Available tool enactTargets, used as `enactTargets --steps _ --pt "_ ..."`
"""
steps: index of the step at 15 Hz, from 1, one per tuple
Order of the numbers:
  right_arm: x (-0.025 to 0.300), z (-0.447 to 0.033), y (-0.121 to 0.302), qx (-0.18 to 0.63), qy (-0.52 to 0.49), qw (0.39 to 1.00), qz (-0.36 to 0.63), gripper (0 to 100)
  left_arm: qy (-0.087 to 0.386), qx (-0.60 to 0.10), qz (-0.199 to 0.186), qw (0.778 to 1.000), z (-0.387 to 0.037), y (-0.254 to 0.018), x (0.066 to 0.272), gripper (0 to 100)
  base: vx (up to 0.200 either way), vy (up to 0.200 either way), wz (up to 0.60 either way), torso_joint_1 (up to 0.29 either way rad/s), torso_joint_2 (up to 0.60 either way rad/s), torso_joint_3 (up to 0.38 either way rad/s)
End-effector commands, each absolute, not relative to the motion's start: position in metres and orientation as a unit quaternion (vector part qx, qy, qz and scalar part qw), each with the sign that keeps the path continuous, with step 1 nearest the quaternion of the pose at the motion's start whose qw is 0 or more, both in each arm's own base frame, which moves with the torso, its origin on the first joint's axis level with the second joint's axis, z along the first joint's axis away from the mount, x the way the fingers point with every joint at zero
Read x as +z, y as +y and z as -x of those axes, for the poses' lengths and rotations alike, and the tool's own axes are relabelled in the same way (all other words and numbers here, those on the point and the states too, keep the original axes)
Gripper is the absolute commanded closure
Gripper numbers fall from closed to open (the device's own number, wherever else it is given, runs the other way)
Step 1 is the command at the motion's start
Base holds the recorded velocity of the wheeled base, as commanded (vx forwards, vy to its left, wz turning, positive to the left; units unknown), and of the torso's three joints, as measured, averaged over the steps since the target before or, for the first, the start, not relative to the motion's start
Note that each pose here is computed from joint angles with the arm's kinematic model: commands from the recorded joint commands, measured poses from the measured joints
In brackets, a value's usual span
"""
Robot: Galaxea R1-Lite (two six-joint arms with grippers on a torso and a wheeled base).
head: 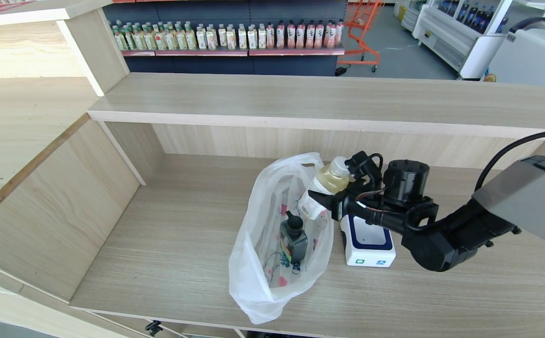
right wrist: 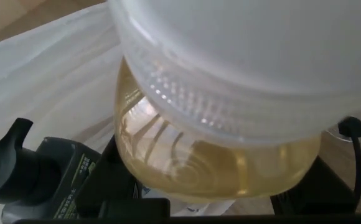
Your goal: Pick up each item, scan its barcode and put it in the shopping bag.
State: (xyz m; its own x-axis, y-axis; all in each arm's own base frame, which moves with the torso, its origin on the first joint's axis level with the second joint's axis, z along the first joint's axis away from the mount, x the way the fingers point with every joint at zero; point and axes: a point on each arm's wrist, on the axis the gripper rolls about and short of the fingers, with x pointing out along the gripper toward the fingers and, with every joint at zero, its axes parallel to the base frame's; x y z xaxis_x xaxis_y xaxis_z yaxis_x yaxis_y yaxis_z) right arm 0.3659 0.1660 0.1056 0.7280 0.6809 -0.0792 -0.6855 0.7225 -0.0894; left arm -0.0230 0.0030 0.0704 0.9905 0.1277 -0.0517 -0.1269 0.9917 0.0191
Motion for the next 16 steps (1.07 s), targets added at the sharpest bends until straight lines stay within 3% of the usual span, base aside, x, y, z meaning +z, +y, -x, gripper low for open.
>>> enactTargets --steps 1,12,13,16 --pt "0.087 -0.375 0.174 0.374 0.032 0.925 0.064 100 0.026 0.064 -0.008 0.998 0.023 0.003 0.07 0 0.0 0.0 0.0 0.0 0.0 0.0" --pt "0.067 -0.388 0.194 0.389 -0.002 0.917 0.093 100 0.026 0.064 -0.008 0.998 0.023 0.003 0.07 0 0.0 0.0 0.0 0.0 0.0 0.0" --pt "0.067 -0.388 0.194 0.39 -0.002 0.916 0.093 0 0.026 0.064 -0.008 0.998 0.023 0.003 0.07 0 0.0 0.0 0.0 0.0 0.0 0.0" --pt "0.083 -0.385 0.191 0.387 -0.011 0.919 0.076 0 0.026 0.064 -0.008 0.998 0.023 0.003 0.07 0 0.0 0.0 0.0 0.0 0.0 0.0"
